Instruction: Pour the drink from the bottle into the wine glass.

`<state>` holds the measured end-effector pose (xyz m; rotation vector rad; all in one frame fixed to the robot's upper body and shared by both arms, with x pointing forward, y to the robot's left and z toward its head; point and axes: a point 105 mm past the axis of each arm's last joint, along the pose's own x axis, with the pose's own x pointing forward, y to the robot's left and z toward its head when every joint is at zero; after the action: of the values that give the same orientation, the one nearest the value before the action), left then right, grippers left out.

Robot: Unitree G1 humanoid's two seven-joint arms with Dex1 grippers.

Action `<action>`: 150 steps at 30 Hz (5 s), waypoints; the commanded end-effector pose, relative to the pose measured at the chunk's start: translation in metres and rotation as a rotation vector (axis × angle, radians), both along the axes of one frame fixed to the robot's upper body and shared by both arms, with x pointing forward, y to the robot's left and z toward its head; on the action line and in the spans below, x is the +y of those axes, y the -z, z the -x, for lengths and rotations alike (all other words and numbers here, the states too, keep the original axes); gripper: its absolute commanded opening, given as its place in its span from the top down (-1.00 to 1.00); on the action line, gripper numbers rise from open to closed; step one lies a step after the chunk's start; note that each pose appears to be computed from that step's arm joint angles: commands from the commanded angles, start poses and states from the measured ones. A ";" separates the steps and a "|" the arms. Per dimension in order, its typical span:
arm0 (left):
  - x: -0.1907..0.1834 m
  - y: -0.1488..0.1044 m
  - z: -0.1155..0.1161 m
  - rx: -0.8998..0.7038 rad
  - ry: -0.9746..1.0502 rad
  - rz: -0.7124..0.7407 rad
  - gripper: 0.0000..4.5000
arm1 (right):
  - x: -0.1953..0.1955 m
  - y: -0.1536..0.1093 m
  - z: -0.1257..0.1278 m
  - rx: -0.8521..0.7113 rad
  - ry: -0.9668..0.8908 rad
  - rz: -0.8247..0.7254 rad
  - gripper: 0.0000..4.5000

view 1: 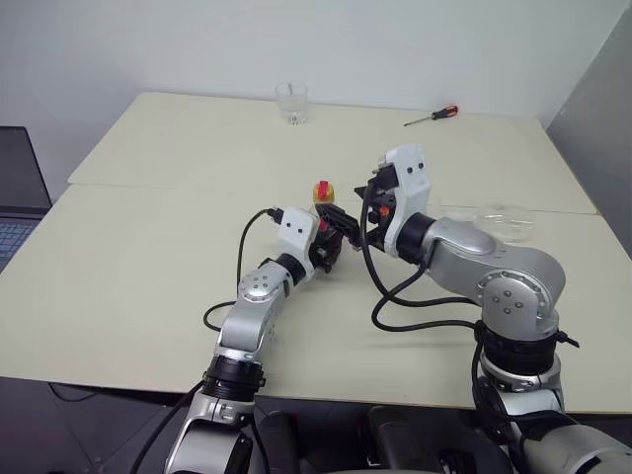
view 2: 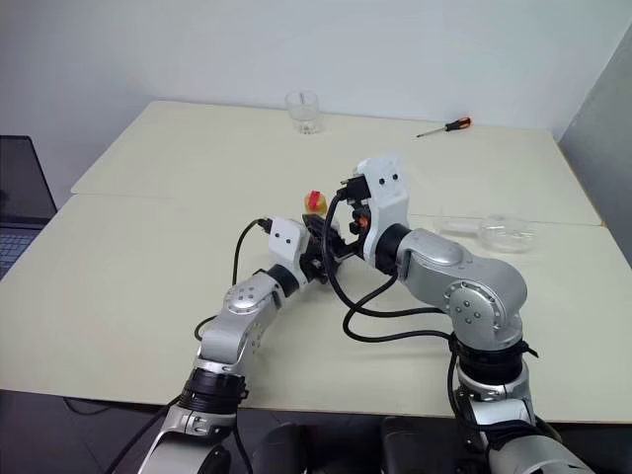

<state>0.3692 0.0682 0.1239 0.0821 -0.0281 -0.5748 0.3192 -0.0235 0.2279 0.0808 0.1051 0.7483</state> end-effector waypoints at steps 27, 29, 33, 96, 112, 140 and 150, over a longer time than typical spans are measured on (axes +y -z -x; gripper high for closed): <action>-0.014 -0.022 0.014 -0.106 0.053 -0.007 0.22 | 0.015 -0.012 -0.015 -0.040 -0.012 -0.024 0.20; -0.014 -0.022 0.014 -0.104 0.050 -0.007 0.25 | 0.016 -0.013 -0.014 -0.044 -0.022 -0.021 0.20; -0.014 -0.021 0.014 -0.100 0.047 -0.007 0.26 | 0.018 -0.016 -0.012 -0.053 -0.041 -0.015 0.20; -0.016 -0.013 0.015 -0.060 0.038 0.020 0.59 | -0.033 -0.031 0.017 -0.182 -0.185 0.091 -1.00; -0.014 -0.013 0.014 -0.055 0.019 0.025 0.60 | -0.006 -0.015 0.003 -0.035 -0.040 0.109 -1.00; -0.012 -0.011 0.014 -0.049 -0.004 0.029 0.60 | 0.013 -0.017 -0.009 -0.009 -0.003 0.102 -0.72; -0.012 -0.012 0.014 -0.052 -0.006 0.032 0.60 | 0.014 -0.013 -0.010 0.000 -0.007 0.118 0.48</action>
<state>0.3564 0.0590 0.1162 0.0690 -0.0100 -0.5651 0.3306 -0.0109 0.2309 -0.0176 0.1938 0.7431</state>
